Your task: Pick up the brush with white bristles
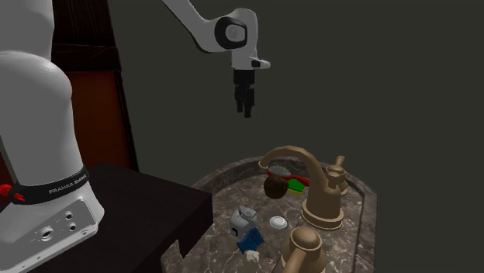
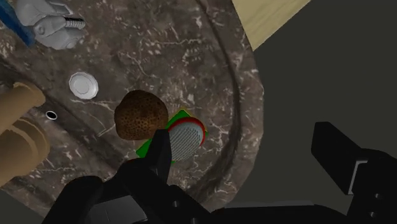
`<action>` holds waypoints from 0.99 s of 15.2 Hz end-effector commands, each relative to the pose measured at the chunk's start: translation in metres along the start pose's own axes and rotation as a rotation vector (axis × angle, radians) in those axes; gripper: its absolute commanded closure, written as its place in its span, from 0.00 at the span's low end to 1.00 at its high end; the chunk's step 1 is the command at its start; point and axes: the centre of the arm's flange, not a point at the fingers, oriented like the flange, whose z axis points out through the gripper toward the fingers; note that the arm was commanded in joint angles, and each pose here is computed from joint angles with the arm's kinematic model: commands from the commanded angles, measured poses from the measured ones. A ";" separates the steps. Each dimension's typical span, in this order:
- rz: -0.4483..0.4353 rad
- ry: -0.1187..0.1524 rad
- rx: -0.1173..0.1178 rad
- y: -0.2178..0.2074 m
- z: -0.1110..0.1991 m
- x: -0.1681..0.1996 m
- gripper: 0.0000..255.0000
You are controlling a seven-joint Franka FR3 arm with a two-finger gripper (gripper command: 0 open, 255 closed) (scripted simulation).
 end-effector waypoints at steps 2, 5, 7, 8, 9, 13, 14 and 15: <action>0.076 -0.007 0.004 0.007 0.027 0.027 0.00; 0.150 -0.015 0.008 0.018 0.055 0.054 0.00; 0.199 -0.021 0.011 0.026 0.074 0.071 0.00; 0.224 -0.023 0.012 0.031 0.084 0.080 0.00; 0.248 -0.026 0.014 0.035 0.094 0.088 0.00; 0.347 -0.036 0.019 0.055 0.132 0.120 0.00; 0.372 -0.039 0.020 0.061 0.142 0.128 0.00; 0.396 -0.042 0.022 0.066 0.152 0.135 0.00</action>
